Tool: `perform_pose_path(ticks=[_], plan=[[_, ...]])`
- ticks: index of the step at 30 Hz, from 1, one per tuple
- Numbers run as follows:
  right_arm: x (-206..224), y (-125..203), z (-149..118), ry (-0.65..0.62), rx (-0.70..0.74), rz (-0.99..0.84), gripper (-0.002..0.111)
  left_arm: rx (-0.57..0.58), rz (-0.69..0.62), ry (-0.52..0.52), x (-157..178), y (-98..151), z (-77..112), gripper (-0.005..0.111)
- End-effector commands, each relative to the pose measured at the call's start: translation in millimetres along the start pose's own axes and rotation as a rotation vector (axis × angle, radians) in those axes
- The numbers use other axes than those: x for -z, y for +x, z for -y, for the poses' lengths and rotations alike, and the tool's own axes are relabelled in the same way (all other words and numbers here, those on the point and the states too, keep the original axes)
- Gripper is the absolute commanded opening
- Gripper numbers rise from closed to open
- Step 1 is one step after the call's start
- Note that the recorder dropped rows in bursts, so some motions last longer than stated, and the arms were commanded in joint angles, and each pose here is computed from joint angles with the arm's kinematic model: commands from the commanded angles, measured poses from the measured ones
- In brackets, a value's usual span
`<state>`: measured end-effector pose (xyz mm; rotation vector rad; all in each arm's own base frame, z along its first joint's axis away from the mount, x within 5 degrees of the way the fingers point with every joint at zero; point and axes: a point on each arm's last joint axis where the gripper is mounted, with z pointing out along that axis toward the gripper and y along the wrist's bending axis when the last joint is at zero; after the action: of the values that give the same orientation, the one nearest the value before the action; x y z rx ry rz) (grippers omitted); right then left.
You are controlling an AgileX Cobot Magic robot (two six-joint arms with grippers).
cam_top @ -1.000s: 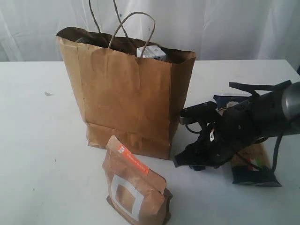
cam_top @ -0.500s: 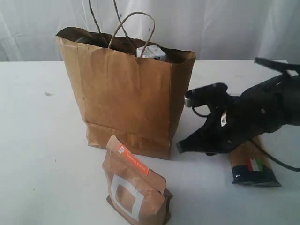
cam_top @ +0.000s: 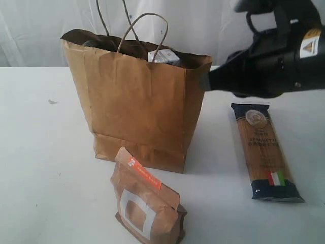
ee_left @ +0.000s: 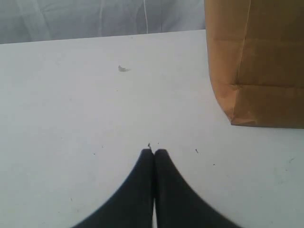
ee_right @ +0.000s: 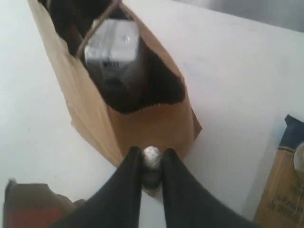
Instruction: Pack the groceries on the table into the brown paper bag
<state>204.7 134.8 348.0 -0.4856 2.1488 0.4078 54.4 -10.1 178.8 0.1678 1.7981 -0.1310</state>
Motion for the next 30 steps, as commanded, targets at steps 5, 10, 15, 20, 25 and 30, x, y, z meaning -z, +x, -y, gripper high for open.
perform_pose_path(ticks=[5, 10, 15, 20, 25, 30], plan=[[23, -42, -12, -0.055, 0.043, 0.037, 0.000, 0.001, 0.006, -0.002, 0, 1, -0.1, 0.000], [11, -55, -18, -0.099, 0.060, 0.006, 0.000, 0.001, 0.006, -0.002, 0, 1, -0.1, 0.000], [-10, -61, -20, -0.100, 0.075, -0.056, 0.000, 0.001, 0.006, -0.002, 0, 1, -0.1, 0.000], [-34, -62, -19, -0.087, 0.088, -0.111, 0.000, 0.001, 0.006, -0.002, 0, 1, -0.1, 0.000], [-54, -57, -17, -0.061, 0.114, -0.167, 0.028, 0.001, 0.006, -0.002, 0, 1, -0.1, 0.000], [-31, -69, -17, -0.058, 0.123, -0.056, 0.052, 0.001, 0.006, -0.002, 0, 1, -0.1, 0.000]])
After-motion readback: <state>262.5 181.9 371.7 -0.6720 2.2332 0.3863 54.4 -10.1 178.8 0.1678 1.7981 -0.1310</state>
